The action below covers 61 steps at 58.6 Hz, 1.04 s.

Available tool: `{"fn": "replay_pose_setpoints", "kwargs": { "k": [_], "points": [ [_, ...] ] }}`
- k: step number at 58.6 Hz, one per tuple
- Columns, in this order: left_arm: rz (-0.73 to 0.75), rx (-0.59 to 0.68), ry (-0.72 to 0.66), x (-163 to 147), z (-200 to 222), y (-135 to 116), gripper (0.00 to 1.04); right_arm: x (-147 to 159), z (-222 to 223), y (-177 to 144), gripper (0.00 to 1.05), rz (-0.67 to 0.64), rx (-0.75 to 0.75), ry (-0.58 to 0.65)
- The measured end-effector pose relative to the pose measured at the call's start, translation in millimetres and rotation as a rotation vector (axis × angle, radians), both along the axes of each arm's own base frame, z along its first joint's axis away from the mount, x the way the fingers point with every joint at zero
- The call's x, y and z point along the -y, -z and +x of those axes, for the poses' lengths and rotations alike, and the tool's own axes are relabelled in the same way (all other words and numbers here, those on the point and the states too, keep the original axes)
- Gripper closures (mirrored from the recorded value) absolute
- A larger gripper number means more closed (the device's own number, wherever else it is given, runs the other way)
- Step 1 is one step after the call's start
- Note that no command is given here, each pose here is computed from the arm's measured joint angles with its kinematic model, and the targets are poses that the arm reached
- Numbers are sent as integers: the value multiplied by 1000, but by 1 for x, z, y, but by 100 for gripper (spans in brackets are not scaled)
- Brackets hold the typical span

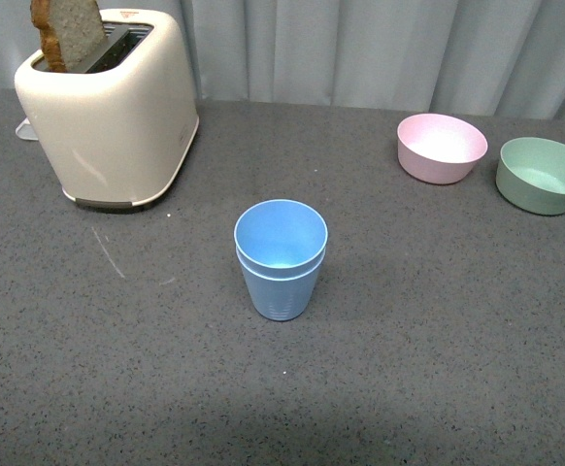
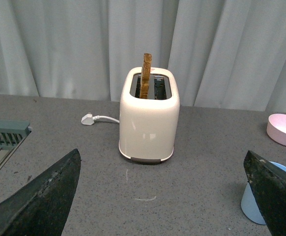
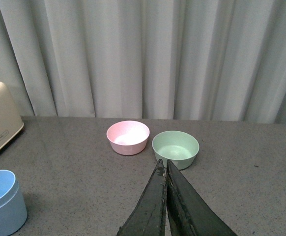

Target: Stack blue cups with both arms

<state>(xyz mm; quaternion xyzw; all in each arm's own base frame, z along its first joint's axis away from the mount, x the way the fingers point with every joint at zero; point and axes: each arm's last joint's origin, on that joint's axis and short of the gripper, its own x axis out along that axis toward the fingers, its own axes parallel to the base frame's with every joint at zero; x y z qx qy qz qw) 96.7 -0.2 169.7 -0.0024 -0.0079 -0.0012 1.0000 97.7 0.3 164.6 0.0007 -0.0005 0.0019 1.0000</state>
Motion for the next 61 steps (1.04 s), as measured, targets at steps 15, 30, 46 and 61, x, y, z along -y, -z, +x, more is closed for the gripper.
{"fn": "replay_pose_setpoints", "kwargs": {
  "k": [15, 30, 46, 61],
  "points": [
    [0, 0, 0, 0, 0, 0, 7, 0, 0, 0, 52, 0, 0, 0],
    [0, 0, 0, 0, 0, 0, 7, 0, 0, 0, 8, 1, 0, 0],
    [0, 0, 0, 0, 0, 0, 7, 0, 0, 0, 10, 0, 0, 0],
    [0, 0, 0, 0, 0, 0, 7, 0, 0, 0, 10, 0, 0, 0]
  ]
}}
